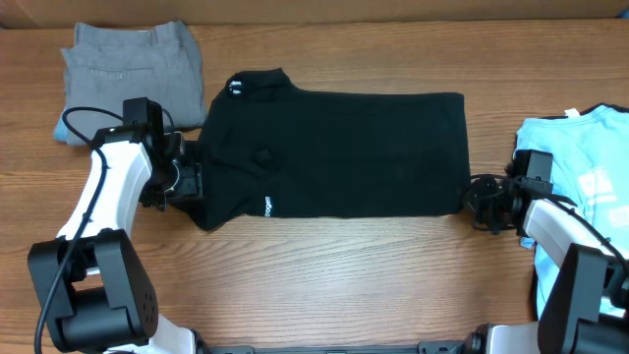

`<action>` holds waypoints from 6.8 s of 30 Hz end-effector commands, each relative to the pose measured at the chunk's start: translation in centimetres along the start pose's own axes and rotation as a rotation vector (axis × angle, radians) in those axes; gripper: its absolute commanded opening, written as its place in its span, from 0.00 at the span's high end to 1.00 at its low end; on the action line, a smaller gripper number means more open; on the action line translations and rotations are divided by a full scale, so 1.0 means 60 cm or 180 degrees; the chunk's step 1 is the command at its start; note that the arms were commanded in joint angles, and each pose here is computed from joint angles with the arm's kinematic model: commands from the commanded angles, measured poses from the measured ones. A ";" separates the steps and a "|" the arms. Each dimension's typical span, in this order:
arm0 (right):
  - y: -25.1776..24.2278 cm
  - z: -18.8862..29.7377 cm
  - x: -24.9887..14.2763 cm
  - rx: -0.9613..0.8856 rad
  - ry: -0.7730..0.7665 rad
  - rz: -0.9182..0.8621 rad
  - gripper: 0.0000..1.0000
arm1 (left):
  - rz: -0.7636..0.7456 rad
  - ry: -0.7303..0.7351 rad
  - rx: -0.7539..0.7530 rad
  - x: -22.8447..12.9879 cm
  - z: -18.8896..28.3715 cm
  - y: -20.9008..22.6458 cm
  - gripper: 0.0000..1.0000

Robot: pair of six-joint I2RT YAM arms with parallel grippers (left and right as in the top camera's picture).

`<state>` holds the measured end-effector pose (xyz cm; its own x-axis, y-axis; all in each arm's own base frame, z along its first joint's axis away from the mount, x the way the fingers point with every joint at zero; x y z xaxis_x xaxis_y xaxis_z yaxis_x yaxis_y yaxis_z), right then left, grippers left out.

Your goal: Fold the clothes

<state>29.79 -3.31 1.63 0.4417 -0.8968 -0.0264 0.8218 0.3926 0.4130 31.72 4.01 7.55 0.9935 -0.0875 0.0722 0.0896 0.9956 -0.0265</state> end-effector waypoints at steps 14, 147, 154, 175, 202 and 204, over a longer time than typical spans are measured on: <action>-0.054 0.043 0.024 -0.0506 -0.0077 -0.0331 0.96 | -0.0485 -0.0895 -0.0897 0.061 -0.014 -0.074 0.19; 0.279 0.230 0.034 0.1594 -0.0484 0.1376 0.53 | -0.1446 -0.1399 0.0033 0.292 0.141 -0.233 0.18; 0.272 0.200 0.046 0.1381 -0.0525 0.1318 0.45 | -0.1258 -0.1203 -0.0087 0.310 0.069 -0.140 0.21; 0.227 0.141 0.057 0.0898 -0.0392 0.1118 0.41 | -0.1031 -0.0970 -0.0770 0.323 -0.087 -0.121 0.48; 0.234 0.010 0.168 0.0680 -0.1064 0.1223 0.48 | -0.0852 -0.1530 -0.0772 0.352 0.080 -0.116 0.96; 0.234 -0.001 0.172 0.0671 -0.1078 0.1302 0.48 | -0.0855 -0.1545 -0.0770 0.347 0.096 -0.118 0.96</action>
<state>44.81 -6.73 6.93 0.5296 -0.7461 0.4036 0.5401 0.6635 0.5178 51.07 -4.78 10.14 0.8334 -0.2803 0.4762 0.4040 0.8970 -0.1791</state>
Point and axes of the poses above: each gripper's point midway between its finger pads, its own z axis back along the fingers, its own y axis along the line the jaws close on, x = y × z, the point moved 2 cm from there along z, back along the fingers, and after that the axes turned 15 degrees about -z, right-handed, at the moved point
